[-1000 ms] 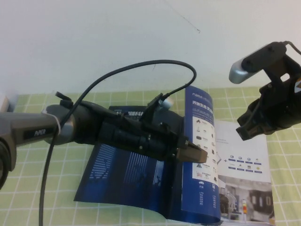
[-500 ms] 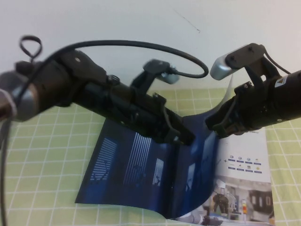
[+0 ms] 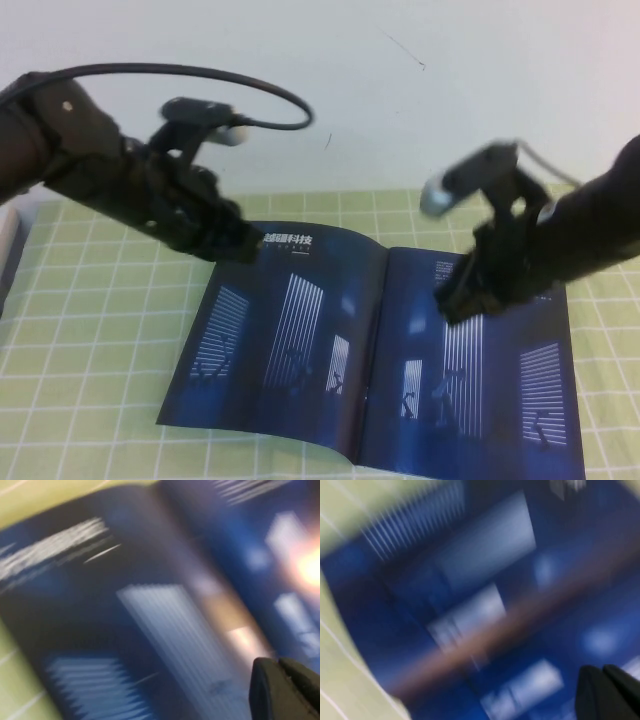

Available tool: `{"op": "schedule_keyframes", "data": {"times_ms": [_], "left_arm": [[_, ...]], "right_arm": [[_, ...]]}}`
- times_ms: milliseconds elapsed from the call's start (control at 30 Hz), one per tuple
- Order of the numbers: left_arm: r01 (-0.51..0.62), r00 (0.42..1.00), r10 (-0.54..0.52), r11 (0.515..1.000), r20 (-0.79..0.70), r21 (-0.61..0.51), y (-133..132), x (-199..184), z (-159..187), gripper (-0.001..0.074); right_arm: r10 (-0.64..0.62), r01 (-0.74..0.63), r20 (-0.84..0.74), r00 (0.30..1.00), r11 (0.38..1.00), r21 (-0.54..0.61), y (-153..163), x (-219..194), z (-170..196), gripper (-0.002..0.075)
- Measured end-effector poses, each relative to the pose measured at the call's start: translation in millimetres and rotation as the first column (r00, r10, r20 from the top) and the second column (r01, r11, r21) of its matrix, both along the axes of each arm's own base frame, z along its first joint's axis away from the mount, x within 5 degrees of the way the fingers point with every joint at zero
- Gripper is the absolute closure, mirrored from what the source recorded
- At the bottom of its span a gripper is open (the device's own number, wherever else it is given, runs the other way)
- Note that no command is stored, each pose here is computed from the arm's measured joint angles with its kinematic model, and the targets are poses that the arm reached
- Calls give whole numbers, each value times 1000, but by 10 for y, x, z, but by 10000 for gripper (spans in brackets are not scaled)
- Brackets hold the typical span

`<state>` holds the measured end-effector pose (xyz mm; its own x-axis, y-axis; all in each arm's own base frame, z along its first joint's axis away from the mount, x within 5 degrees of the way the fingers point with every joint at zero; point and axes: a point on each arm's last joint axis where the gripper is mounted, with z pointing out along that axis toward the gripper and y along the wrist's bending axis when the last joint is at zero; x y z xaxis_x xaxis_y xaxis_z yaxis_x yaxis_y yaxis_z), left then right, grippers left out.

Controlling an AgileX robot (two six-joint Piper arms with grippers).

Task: Close book
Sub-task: 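Close the open booklet and leave it lying on the table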

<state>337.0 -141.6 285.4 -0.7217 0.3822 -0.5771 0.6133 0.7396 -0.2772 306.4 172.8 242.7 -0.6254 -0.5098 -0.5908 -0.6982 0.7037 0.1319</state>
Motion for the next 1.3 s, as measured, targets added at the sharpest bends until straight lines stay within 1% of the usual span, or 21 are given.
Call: {"op": "schedule_keyframes", "data": {"times_ms": [67, 133, 200, 400, 567, 667, 900, 1033, 1133, 1200, 1300], "left_arm": [[-75, 996, 76, 997, -43, 23, 142, 90, -99, 737], [-113, 990, 117, 992, -84, 48, 255, 163, -219, 737], [-146, 982, 152, 987, -109, 60, 349, 229, -315, 737], [-200, 966, 222, 967, -135, 155, 449, 398, -677, 737], [-213, 950, 255, 951, -179, 224, 485, 462, -950, 737], [-223, 943, 272, 943, -191, 246, 499, 477, -1027, 737], [-250, 926, 314, 926, -211, 283, 527, 499, -1142, 737], [-237, 919, 309, 929, -245, 283, 476, 488, -1221, 737], [-202, 923, 268, 948, -277, 244, 355, 447, -1213, 737], [-168, 925, 222, 967, -308, 192, 261, 412, -1197, 737], [-99, 929, 120, 992, -350, 77, 114, 349, -1128, 737]], "right_arm": [[-5, -6, -93, 996, 993, -116, -35, 43, -290, 729], [-31, -6, -173, 984, 978, -209, -78, 62, -518, 729], [-48, -14, -224, 973, 964, -265, -105, 68, -670, 729], [-76, -15, -252, 965, 939, -343, -155, 92, -832, 729], [-108, -27, -307, 946, 913, -406, -195, 87, -1008, 729], [-113, -35, -323, 940, 906, -421, -203, 87, -1070, 729], [-116, -33, -322, 939, 906, -422, -203, 87, -1070, 729], [-117, -31, -321, 940, 906, -422, -203, 89, -1070, 729], [-117, -29, -319, 941, 907, -419, -201, 91, -1070, 729], [-121, -20, -315, 941, 912, -410, -192, 97, -1069, 729], [-128, -5, -311, 942, 920, -393, -175, 104, -1066, 729]]}}
